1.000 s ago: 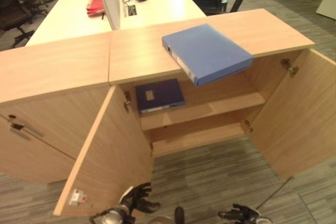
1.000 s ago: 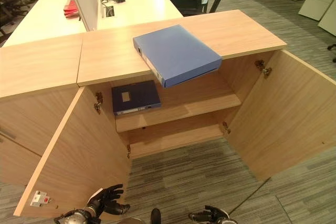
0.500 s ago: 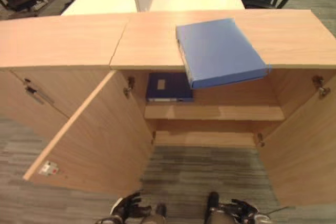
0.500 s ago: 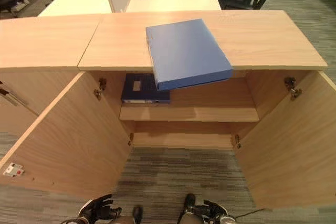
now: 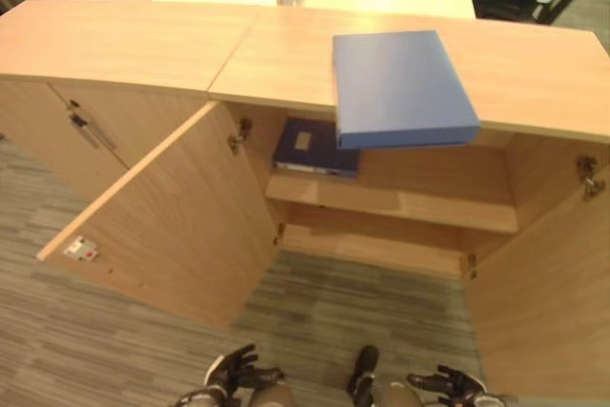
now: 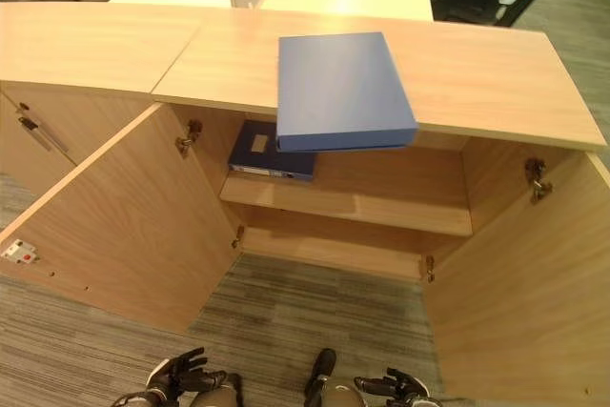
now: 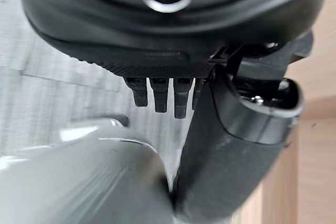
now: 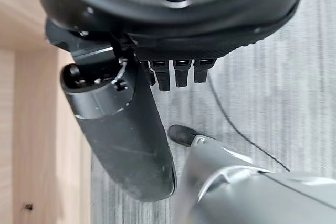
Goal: Put the empty folder in the office cabinet
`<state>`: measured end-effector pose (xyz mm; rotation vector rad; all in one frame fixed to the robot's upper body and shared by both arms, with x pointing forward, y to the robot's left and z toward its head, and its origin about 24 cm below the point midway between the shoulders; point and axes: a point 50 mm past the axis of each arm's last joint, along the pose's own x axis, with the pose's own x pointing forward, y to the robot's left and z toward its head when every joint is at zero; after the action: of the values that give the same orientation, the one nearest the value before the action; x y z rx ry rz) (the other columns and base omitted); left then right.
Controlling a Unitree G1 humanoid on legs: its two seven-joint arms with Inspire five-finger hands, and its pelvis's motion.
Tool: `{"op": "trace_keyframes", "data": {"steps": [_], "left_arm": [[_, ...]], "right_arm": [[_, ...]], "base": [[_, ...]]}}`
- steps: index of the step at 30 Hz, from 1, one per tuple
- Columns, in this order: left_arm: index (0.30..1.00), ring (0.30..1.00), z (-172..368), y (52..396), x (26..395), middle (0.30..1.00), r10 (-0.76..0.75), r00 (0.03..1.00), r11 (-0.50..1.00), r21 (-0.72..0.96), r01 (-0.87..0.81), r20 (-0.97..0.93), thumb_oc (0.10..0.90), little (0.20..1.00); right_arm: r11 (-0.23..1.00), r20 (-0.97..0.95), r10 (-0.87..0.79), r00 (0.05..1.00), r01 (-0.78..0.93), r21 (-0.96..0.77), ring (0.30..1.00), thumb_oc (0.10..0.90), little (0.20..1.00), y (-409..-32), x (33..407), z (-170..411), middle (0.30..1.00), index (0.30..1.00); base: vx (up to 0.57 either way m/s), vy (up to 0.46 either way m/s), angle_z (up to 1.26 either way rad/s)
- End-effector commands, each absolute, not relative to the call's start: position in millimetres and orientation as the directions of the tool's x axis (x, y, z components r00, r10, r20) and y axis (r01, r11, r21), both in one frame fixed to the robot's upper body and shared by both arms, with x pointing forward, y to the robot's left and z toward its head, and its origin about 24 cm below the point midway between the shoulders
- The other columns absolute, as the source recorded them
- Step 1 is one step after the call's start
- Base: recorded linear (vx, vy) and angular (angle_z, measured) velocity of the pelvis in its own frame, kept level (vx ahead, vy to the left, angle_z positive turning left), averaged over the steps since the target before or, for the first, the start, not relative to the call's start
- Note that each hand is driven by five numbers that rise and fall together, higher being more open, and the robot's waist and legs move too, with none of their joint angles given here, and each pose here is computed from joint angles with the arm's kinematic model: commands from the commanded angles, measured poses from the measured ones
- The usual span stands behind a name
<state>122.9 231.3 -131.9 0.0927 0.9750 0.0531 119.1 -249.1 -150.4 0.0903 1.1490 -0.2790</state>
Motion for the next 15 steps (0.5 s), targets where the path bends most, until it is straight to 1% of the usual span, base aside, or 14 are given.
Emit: {"op": "trace_keyframes", "data": {"steps": [1,6,10,15], "left_arm": [[0.9,0.9,-125,235,126,0.9,0.095,0.604,0.995,0.099,-0.027,-0.791,0.8,0.9],[0.9,0.9,-121,235,130,0.9,0.095,0.633,0.995,0.062,-0.074,-0.768,0.8,0.9],[0.9,0.9,-118,235,134,0.9,0.101,0.65,0.994,0.054,-0.092,-0.753,0.8,0.9],[0.9,0.9,-119,230,133,0.9,0.086,0.652,0.996,0.043,-0.083,-0.753,0.8,0.9]], "right_arm": [[0.967,-0.922,-0.194,0.335,0.225,-0.121,0.9,0.8,0.9,-261,101,-152,0.9,0.9],[0.977,-0.924,-0.171,0.343,0.182,-0.113,0.9,0.8,0.9,-252,103,-154,0.9,0.9],[0.978,-0.924,-0.171,0.342,0.17,-0.118,0.9,0.8,0.9,-250,102,-155,0.9,0.9],[0.973,-0.932,-0.181,0.314,0.196,-0.123,0.9,0.8,0.9,-251,93,-157,0.9,0.9]], "base": [[0.09,-0.001,-0.23],[0.07,0.007,-0.55],[0.03,0.015,-0.18],[0.07,0.1,-0.05]]}}
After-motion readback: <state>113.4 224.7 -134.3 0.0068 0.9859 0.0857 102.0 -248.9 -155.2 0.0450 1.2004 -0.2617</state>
